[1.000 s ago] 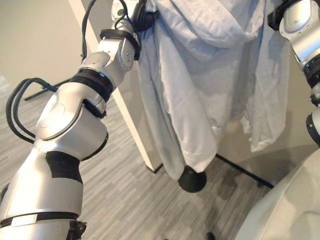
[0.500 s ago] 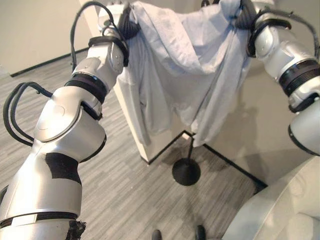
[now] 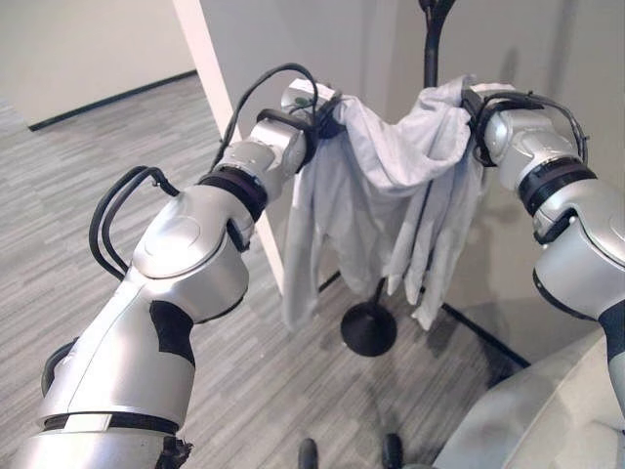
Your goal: Hang the clothes on the sofa on the clothes rack.
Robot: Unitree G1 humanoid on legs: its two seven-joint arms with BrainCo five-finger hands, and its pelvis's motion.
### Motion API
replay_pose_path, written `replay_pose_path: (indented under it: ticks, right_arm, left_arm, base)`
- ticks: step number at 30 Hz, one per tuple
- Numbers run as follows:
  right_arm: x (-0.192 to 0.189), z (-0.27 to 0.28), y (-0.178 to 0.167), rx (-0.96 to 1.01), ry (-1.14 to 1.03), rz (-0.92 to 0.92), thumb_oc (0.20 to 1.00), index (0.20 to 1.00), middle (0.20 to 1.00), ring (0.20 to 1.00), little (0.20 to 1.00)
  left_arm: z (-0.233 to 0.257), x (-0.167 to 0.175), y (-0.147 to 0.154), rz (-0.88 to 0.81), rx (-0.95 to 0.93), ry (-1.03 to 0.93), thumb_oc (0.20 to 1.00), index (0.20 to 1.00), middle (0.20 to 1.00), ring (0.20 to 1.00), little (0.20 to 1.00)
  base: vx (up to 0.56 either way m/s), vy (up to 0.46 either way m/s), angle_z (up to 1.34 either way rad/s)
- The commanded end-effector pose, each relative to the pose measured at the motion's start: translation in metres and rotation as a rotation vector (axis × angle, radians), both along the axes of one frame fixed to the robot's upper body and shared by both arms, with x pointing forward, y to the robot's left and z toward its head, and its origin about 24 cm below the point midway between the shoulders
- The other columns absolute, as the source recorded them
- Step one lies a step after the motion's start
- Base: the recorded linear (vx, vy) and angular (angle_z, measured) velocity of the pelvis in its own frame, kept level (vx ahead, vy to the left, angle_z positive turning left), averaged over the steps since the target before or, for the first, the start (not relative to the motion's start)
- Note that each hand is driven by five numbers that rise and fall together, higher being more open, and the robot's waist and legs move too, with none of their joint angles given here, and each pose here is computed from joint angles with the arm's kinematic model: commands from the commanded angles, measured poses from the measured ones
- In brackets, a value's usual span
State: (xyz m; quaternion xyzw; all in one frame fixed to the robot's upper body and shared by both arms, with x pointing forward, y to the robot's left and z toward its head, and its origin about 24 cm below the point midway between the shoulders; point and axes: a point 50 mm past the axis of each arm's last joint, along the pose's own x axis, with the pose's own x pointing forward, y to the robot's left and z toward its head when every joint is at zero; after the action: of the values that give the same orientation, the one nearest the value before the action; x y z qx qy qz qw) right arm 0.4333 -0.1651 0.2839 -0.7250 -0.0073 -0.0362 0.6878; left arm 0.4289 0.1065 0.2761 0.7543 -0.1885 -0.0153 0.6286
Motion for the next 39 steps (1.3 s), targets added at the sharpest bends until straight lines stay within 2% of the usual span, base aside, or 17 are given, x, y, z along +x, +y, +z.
replay_pose_path:
  ticks: [1,9,13,22,30,39]
  right_arm:
    - [-0.018,0.079,-0.031,-0.001,-0.198,-0.150,0.200,0.200,0.200,0.200,0.200]
    - [-0.014,0.060,-0.039,0.006,-0.144,-0.170,0.200,0.200,0.200,0.200,0.200]
    - [-0.008,0.016,-0.051,-0.033,0.001,-0.208,0.200,0.200,0.200,0.200,0.200]
    - [-0.007,-0.043,-0.059,-0.008,0.157,-0.213,0.200,0.200,0.200,0.200,0.200]
    - [-0.007,-0.064,-0.058,0.018,0.216,-0.191,0.200,0.200,0.200,0.200,0.200]
    - [-0.006,-0.047,-0.055,0.022,0.151,-0.157,0.200,0.200,0.200,0.200,0.200]
  left_arm:
    - [0.081,-0.010,0.011,0.070,-0.065,-0.209,0.200,0.200,0.200,0.200,0.200]
    - [0.086,-0.013,0.002,0.034,-0.077,-0.224,0.200,0.200,0.200,0.200,0.200]
    - [0.077,-0.012,-0.007,0.000,-0.059,-0.199,0.200,0.200,0.200,0.200,0.200]
    - [0.060,-0.008,-0.009,-0.016,-0.051,-0.152,0.200,0.200,0.200,0.200,0.200]
    - [0.036,-0.004,-0.005,-0.010,-0.050,-0.088,0.200,0.200,0.200,0.200,0.200]
    - [0.018,0.000,0.012,0.033,-0.083,-0.037,0.200,0.200,0.200,0.200,0.200]
  base:
    - [0.00,0.000,0.00]
    - [0.00,0.001,0.01]
    - [0.00,0.005,0.02]
    - [0.00,0.001,0.00]
    - [0.00,0.000,0.00]
    - [0.00,0.000,0.00]
